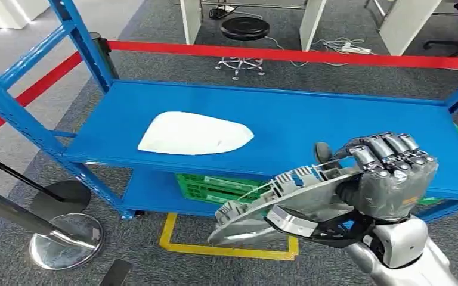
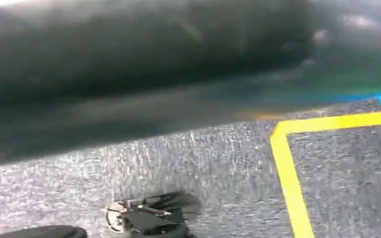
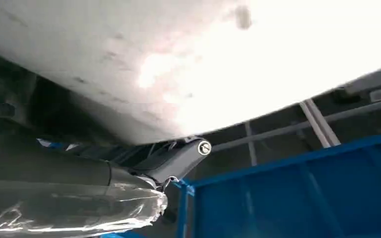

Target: Take the parts from the cabinet and place them on the table.

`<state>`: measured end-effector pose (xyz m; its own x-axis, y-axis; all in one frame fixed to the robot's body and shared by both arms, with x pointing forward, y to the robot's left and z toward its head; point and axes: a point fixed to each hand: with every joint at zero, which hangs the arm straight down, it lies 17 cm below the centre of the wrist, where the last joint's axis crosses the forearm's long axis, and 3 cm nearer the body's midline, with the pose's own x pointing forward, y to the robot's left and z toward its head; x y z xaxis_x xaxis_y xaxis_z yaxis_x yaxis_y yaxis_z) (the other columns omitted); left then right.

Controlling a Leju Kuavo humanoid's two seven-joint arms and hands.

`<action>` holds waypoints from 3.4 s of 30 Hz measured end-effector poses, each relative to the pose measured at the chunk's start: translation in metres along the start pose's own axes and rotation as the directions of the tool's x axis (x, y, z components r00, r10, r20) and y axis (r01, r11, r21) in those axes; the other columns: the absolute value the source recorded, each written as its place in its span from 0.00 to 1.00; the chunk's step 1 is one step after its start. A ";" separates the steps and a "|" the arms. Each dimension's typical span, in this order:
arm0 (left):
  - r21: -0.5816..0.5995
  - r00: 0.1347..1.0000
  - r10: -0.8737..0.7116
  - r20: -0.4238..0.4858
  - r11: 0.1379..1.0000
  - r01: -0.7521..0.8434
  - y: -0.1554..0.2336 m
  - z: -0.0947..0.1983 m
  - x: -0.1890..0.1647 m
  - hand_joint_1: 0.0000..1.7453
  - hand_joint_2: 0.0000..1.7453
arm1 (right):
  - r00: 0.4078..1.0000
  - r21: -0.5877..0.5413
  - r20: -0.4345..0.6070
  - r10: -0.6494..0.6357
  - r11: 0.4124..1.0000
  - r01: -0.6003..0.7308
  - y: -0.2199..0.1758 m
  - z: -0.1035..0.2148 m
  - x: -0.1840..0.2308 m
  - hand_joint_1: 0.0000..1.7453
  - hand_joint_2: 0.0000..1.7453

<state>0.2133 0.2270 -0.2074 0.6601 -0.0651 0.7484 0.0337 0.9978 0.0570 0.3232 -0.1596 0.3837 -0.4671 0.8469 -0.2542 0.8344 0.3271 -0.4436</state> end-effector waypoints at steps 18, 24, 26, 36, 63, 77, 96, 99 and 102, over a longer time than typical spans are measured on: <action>-0.003 1.000 -0.012 -0.010 1.000 0.012 0.000 0.001 -0.004 0.00 0.00 | 0.999 0.017 -0.026 -0.024 1.000 0.025 0.008 0.004 0.002 0.80 1.00; -0.003 1.000 -0.020 -0.008 1.000 0.020 0.002 0.000 -0.004 0.00 0.00 | 0.999 0.008 -0.035 -0.011 1.000 0.012 0.006 0.002 -0.001 0.79 1.00; -0.008 1.000 -0.023 -0.008 1.000 0.023 0.001 0.001 -0.005 0.00 0.00 | 0.999 0.008 -0.038 -0.012 1.000 0.012 0.006 0.002 -0.001 0.78 1.00; -0.016 1.000 -0.014 0.016 1.000 0.014 0.001 0.001 0.000 0.00 0.00 | 0.999 -0.001 -0.043 -0.013 1.000 0.013 0.003 0.002 -0.004 0.63 1.00; 0.036 0.999 -0.053 0.004 0.998 0.053 0.013 -0.001 -0.002 0.00 1.00 | 0.995 -0.031 -0.087 -0.047 0.999 0.044 -0.011 0.003 -0.004 0.46 1.00; 0.035 0.998 -0.066 -0.006 0.997 0.066 0.012 0.000 -0.005 0.00 1.00 | 0.993 -0.035 -0.107 -0.058 0.998 0.055 -0.013 0.004 -0.004 0.46 1.00; 0.075 0.998 -0.032 -0.053 0.997 0.036 0.007 0.006 -0.014 0.00 1.00 | 0.959 -0.064 -0.211 -0.190 0.982 0.180 -0.017 0.018 -0.012 0.46 1.00; 0.081 0.998 -0.026 -0.054 0.996 0.030 0.008 0.006 -0.013 0.00 1.00 | 0.950 -0.075 -0.235 -0.204 0.979 0.192 -0.019 0.021 -0.017 0.46 1.00; 0.083 0.998 -0.026 -0.054 0.996 0.031 0.007 0.006 -0.013 0.00 1.00 | 0.939 -0.109 -0.257 -0.227 0.973 0.206 -0.026 0.020 -0.022 0.46 1.00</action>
<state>0.2003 0.2347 -0.2131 0.6984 -0.0903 0.7100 -0.0085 0.9909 0.1344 0.3061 -0.1952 0.3834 -0.5535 0.8288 0.0826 0.7472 0.5379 -0.3902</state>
